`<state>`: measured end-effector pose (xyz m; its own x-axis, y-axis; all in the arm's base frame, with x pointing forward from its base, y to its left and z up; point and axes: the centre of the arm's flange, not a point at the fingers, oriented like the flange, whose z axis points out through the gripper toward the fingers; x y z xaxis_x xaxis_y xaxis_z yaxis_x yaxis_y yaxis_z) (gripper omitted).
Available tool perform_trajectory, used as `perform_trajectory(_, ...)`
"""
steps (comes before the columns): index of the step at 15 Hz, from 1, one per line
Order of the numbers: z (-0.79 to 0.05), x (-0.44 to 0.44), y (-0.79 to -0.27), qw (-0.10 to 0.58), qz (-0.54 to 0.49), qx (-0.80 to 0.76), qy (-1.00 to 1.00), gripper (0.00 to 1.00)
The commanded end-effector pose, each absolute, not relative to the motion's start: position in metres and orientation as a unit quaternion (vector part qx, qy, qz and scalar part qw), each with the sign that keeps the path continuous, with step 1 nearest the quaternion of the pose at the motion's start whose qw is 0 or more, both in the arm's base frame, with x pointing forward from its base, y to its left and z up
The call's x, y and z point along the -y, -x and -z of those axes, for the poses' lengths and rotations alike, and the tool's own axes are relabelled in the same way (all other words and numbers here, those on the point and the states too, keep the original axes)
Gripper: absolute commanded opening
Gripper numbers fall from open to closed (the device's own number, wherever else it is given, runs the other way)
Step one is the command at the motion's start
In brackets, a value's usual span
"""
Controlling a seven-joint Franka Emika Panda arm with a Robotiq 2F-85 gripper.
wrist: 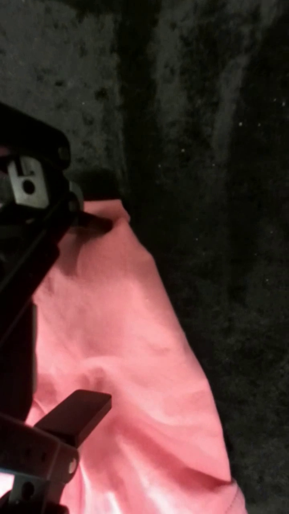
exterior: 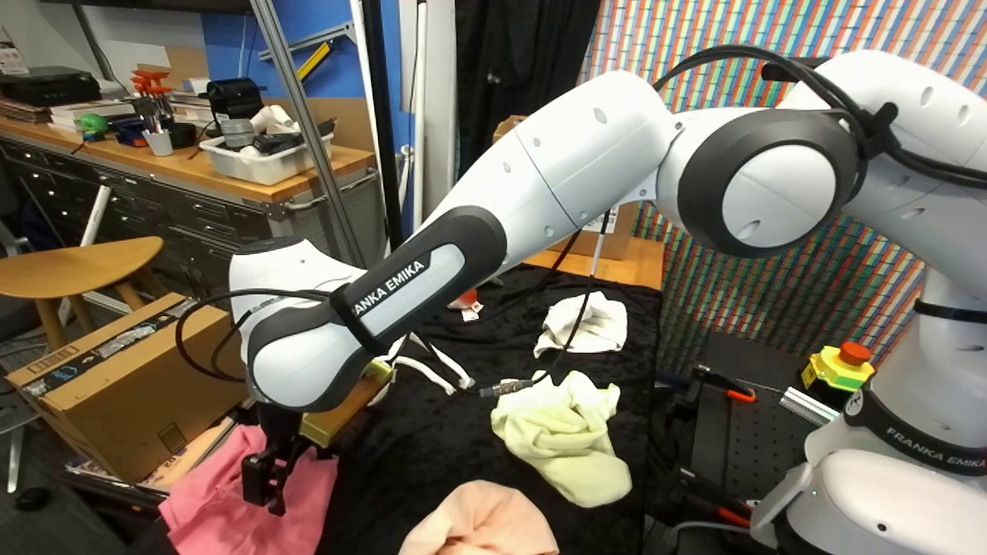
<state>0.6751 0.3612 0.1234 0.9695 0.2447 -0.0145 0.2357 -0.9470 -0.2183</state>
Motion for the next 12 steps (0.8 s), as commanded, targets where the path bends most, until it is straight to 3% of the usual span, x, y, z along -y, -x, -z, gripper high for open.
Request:
perform_trajectory(1, -0.132, -0.377, -0.684, 0.137, -0.024, 0.13, 0.982, 1.0)
perform_trajectory(3, -0.136, -0.382, -0.682, 0.142, -0.024, 0.133, 0.981, 0.98)
perform_trajectory(5, -0.137, -0.386, -0.681, 0.145, -0.026, 0.135, 0.98, 0.73)
perform_trajectory(6, -0.137, -0.387, -0.681, 0.145, -0.027, 0.136, 0.98, 0.7)
perform_trajectory(12, -0.14, -0.385, -0.679, 0.148, -0.033, 0.15, 0.977, 0.23)
